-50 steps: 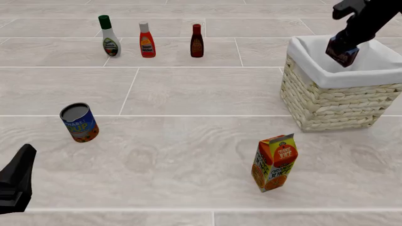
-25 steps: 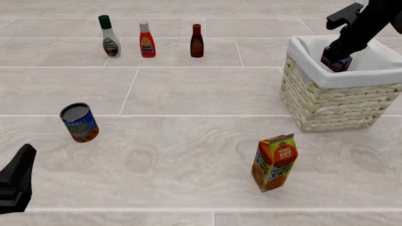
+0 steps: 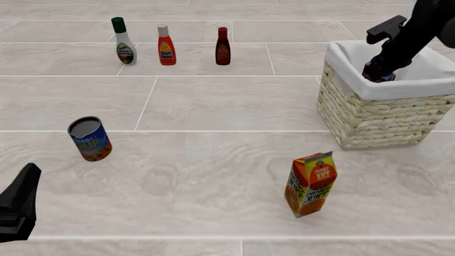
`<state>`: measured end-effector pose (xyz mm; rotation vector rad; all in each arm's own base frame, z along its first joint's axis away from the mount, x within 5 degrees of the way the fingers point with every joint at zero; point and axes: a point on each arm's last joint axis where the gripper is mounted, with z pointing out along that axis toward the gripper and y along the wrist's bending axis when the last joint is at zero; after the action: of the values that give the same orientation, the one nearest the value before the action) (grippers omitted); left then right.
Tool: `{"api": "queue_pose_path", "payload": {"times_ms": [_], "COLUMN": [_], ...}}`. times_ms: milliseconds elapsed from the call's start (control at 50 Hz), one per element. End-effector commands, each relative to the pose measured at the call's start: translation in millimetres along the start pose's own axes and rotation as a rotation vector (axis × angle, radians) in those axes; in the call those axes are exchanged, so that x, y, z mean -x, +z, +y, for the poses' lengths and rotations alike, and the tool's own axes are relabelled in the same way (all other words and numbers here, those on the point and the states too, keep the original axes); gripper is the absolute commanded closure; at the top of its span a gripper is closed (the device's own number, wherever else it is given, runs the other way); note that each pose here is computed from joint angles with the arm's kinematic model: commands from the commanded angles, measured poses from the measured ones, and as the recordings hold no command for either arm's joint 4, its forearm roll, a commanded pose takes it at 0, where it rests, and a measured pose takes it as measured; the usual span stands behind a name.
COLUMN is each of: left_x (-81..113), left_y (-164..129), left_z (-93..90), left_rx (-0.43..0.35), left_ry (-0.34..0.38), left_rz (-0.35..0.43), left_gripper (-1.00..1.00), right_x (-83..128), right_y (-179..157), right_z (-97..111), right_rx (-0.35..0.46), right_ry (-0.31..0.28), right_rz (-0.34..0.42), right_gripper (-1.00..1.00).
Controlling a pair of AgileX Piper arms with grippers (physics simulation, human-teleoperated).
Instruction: Pick the chocolate pudding and place it in the basket.
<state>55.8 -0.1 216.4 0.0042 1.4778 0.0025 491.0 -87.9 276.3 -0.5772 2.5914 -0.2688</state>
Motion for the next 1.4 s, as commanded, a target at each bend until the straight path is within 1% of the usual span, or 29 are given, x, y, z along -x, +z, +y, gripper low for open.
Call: {"api": "queue_pose_path", "payload": {"times_ms": [20, 100, 140, 160, 400, 540, 780, 1040, 1400], "left_x": [-0.5, -0.5, -0.5, -0.5, -0.5, -0.5, -0.5, -0.5, -0.5], "left_y": [0.0, 0.0, 0.0, 0.0, 0.0, 0.0, 0.0, 0.0, 0.0], "left_z": [0.0, 0.0, 0.0, 0.0, 0.0, 0.1, 0.0, 0.0, 0.0], "left_rx": [0.001, 0.001, 0.001, 0.001, 0.001, 0.001, 0.001, 0.001, 0.001], "left_ry": [0.0, 0.0, 0.0, 0.0, 0.0, 0.0, 0.0, 0.0, 0.0], "left_rz": [0.001, 0.0, 0.0, 0.0, 0.0, 0.0, 0.0, 0.001, 0.0], "left_gripper": [-1.0, -1.0, -1.0, -1.0, -1.0, -1.0, -1.0, -1.0, -1.0], "right_x": [0.8, 2.9, 0.2, -1.1, 0.8, -1.6, -1.9, -5.2, -13.8], "right_y": [-2.0, -2.9, -1.1, -1.0, -2.6, -2.6, -11.5, -41.0, -69.3], "right_z": [-1.8, -3.8, -4.3, -4.6, -2.9, -2.7, 0.2, 6.8, 17.3], "right_rx": [-0.004, -0.011, -0.011, -0.012, -0.011, -0.01, -0.015, -0.029, -0.039], "right_ry": [0.014, 0.012, 0.012, 0.005, 0.007, 0.006, 0.003, -0.001, -0.006], "right_rz": [-0.003, -0.013, -0.009, -0.009, -0.011, -0.009, -0.019, -0.045, -0.067], "right_gripper": [1.0, 1.0, 1.0, -1.0, -1.0, -1.0, -1.0, -1.0, -1.0]}}
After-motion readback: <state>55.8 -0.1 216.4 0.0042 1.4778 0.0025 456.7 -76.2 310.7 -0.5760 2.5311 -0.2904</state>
